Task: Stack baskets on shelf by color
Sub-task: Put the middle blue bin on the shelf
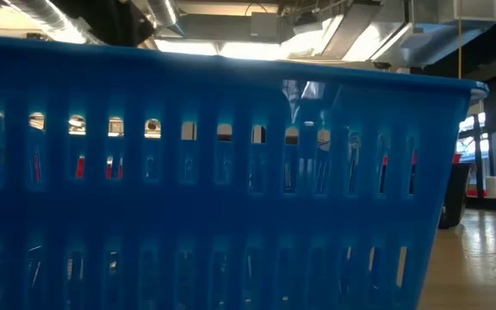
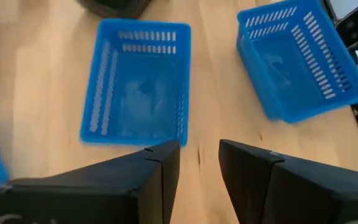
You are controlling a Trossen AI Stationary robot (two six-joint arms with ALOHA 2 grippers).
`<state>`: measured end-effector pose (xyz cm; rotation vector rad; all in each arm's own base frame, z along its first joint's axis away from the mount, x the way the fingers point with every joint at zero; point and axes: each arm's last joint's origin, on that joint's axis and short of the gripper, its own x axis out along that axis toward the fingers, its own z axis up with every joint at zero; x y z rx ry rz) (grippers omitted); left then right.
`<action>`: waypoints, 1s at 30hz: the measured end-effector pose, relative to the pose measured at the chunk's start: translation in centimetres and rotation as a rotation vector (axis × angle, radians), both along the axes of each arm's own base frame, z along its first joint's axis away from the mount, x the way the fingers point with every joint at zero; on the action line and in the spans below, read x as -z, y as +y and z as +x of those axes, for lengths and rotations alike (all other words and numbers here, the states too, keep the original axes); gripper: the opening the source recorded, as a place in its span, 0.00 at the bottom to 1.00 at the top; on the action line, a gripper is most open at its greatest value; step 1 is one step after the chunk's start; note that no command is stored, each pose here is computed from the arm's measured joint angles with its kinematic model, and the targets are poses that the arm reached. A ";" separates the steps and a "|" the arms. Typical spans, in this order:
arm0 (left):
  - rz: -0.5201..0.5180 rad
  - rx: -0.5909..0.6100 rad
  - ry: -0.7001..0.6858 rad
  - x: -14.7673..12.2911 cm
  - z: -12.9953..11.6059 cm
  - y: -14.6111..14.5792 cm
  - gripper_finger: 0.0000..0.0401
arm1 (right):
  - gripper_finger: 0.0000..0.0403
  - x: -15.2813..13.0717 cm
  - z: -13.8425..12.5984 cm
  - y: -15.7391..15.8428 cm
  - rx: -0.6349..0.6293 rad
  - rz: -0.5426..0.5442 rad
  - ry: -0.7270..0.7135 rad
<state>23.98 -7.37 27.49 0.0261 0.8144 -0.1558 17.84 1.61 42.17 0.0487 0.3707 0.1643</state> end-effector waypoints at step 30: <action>0.031 -0.071 0.098 8.0 6.6 -1.4 0.26 | 0.21 -0.7 -2.0 1.3 -0.107 -0.017 -0.052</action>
